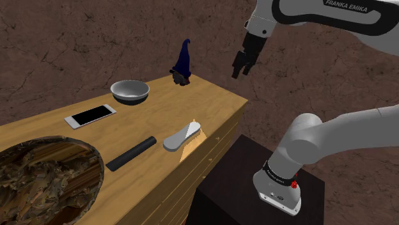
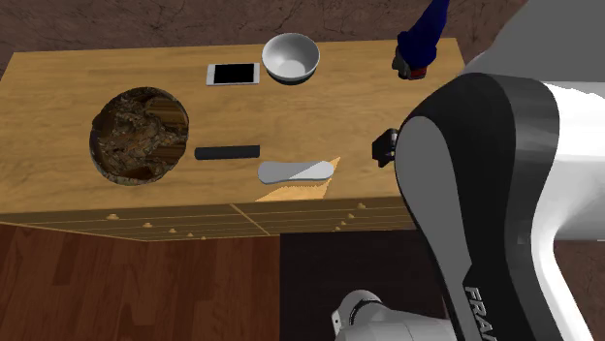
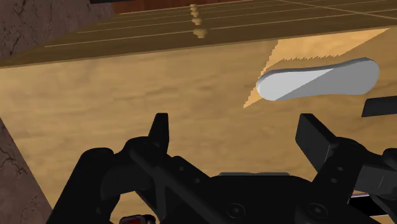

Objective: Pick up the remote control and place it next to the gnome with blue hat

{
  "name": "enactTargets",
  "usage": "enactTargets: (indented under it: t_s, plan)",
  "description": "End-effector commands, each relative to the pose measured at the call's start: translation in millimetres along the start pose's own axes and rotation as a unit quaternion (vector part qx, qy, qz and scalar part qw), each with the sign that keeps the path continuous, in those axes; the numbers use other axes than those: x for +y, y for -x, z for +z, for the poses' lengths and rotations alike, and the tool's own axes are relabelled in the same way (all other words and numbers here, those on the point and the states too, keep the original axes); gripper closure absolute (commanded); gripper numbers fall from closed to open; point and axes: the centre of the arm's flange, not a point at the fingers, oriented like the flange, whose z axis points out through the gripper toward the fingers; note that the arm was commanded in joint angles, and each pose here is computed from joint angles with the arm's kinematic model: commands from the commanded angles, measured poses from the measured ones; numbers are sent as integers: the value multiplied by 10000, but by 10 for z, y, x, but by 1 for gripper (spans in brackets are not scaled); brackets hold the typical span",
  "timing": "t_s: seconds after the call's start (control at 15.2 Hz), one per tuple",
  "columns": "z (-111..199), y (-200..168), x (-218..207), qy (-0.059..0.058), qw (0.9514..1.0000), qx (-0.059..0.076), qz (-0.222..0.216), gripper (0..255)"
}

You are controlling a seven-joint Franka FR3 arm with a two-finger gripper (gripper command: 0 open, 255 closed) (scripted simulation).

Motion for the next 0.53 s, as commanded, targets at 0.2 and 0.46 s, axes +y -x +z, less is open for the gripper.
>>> enactTargets:
  t_s: [0.2, 0.46]
  plan:
    - [281, 83, -274, 30, 9965, -11, 839, 0]
    - [659, 121, -650, 69, 9808, -26, 1948, 0]
